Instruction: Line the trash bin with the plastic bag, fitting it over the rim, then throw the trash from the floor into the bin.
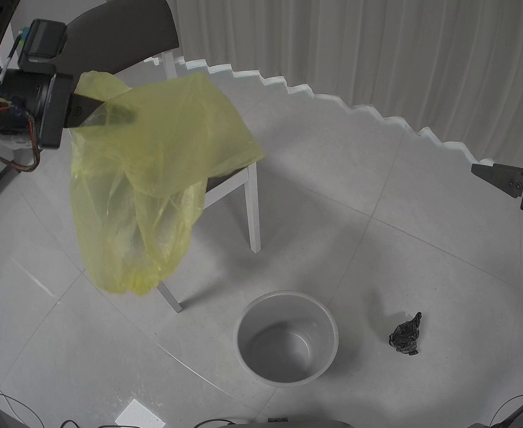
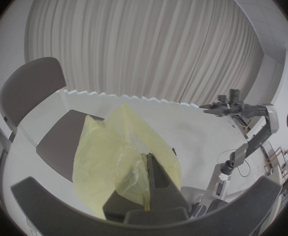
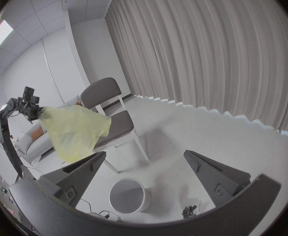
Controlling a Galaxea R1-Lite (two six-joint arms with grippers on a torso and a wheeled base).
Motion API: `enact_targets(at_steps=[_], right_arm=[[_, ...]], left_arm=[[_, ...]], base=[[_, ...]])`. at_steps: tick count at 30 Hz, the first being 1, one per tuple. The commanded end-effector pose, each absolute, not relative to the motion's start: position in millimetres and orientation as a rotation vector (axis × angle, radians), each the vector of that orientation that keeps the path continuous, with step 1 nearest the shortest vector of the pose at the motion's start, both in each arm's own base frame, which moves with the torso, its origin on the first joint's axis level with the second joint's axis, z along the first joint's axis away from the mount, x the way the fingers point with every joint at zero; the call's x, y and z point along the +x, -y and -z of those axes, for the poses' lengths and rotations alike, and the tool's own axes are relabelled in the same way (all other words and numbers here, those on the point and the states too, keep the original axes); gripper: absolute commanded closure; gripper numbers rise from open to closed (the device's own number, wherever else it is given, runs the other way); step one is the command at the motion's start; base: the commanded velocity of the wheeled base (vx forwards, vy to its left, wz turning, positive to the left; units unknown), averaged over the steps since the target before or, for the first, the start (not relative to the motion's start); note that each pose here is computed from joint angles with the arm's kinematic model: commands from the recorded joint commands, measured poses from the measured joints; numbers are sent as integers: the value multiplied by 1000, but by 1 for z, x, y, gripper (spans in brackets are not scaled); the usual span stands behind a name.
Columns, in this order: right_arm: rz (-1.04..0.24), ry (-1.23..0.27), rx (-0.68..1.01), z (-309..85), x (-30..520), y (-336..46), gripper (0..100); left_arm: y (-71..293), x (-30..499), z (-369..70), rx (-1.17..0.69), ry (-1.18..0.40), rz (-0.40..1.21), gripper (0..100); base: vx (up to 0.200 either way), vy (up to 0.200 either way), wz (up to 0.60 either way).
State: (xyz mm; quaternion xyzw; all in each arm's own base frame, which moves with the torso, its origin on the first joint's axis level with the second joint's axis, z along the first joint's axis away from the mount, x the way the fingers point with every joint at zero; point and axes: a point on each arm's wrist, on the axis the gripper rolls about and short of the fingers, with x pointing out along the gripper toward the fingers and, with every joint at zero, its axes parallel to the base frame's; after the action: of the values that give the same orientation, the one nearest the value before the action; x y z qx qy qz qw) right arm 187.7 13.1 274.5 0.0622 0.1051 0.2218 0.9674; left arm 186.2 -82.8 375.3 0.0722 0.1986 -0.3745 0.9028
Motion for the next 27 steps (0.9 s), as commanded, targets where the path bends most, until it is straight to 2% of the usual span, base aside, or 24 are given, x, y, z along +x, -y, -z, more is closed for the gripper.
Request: enact_targets(at_steps=[1,14,22,27], right_arm=[[-449,-263,136,-271,223,-14,0],[-482,-319,140,-262,260,-24,0],[-523,-381,139,-245,287,-39,0],[-554,-398,140,-241,293,-49,0]], left_arm=[[92,167,-367,186,-425,860,100],[121,162,-333,304,-522,1038,100],[130,150,-325,397,-481,1204,100],[131,148,-327,416,-455,1231,100]], base=[[0,0,0],[0,0,0],[0,0,0],[0,0,0]])
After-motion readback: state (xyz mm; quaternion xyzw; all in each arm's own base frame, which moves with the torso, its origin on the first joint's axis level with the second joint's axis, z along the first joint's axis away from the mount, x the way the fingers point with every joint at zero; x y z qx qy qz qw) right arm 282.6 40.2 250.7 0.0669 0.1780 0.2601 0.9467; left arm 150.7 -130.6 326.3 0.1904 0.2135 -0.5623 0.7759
